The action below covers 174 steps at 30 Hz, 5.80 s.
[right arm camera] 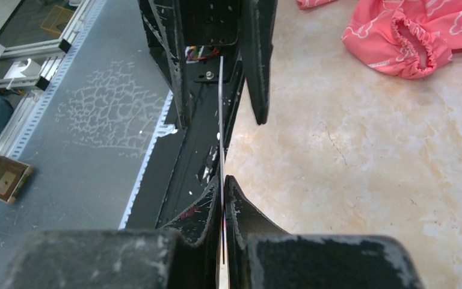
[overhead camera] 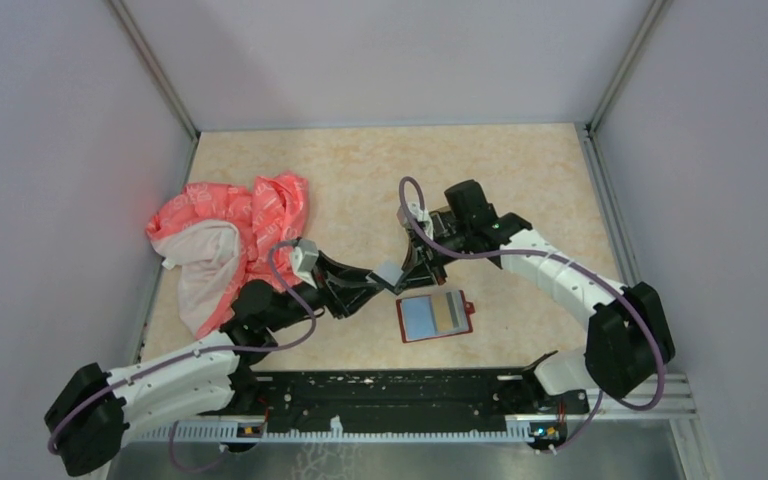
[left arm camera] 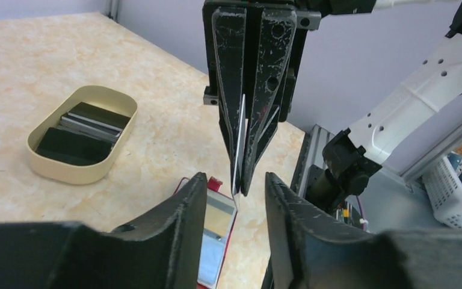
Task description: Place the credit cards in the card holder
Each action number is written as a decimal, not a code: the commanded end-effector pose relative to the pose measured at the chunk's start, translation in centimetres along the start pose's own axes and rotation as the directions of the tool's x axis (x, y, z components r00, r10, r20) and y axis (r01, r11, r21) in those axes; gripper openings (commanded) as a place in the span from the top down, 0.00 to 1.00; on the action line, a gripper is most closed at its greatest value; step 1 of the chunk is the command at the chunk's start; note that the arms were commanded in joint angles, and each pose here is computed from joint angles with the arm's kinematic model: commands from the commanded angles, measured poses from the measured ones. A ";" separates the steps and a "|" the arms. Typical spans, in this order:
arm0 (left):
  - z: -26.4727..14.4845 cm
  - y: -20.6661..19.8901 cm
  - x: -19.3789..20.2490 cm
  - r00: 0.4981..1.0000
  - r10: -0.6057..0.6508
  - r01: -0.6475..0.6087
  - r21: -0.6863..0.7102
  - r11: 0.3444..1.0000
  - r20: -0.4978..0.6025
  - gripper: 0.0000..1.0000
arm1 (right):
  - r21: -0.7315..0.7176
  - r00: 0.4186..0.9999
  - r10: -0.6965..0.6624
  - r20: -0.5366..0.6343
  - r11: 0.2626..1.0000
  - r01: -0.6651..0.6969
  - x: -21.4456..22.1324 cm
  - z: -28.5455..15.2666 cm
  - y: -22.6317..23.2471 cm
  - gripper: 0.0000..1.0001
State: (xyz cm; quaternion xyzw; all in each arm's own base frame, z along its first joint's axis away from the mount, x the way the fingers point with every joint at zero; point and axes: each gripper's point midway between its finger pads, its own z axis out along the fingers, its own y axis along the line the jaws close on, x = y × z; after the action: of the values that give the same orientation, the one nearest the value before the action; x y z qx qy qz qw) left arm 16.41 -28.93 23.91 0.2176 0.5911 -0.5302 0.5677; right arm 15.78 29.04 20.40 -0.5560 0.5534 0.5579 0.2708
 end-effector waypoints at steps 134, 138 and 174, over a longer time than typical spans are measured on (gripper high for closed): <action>2.7 6.5 18.2 0.570 -0.620 0.650 -0.165 0.741 -0.538 1.00 | 0.109 0.653 -0.251 -0.714 0.883 0.457 19.1 -9.2 -6.0 0.62; 2.8 6.6 18.2 0.571 -0.621 0.650 -0.166 0.741 -0.538 1.00 | 0.107 0.654 -0.249 -0.715 0.884 0.455 19.1 -9.2 -6.0 0.62; 3.4 7.2 20.0 0.526 -0.651 0.645 -0.242 0.725 -0.547 1.00 | 0.103 0.656 -0.246 -0.714 0.889 0.446 19.1 -9.2 -5.8 0.64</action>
State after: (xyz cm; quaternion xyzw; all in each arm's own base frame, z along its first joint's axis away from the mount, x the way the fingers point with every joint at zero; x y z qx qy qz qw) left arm 18.66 -35.99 4.22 0.1306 0.7762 -0.6066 0.1118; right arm 19.63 16.46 3.35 -0.7688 0.5668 0.1767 0.2378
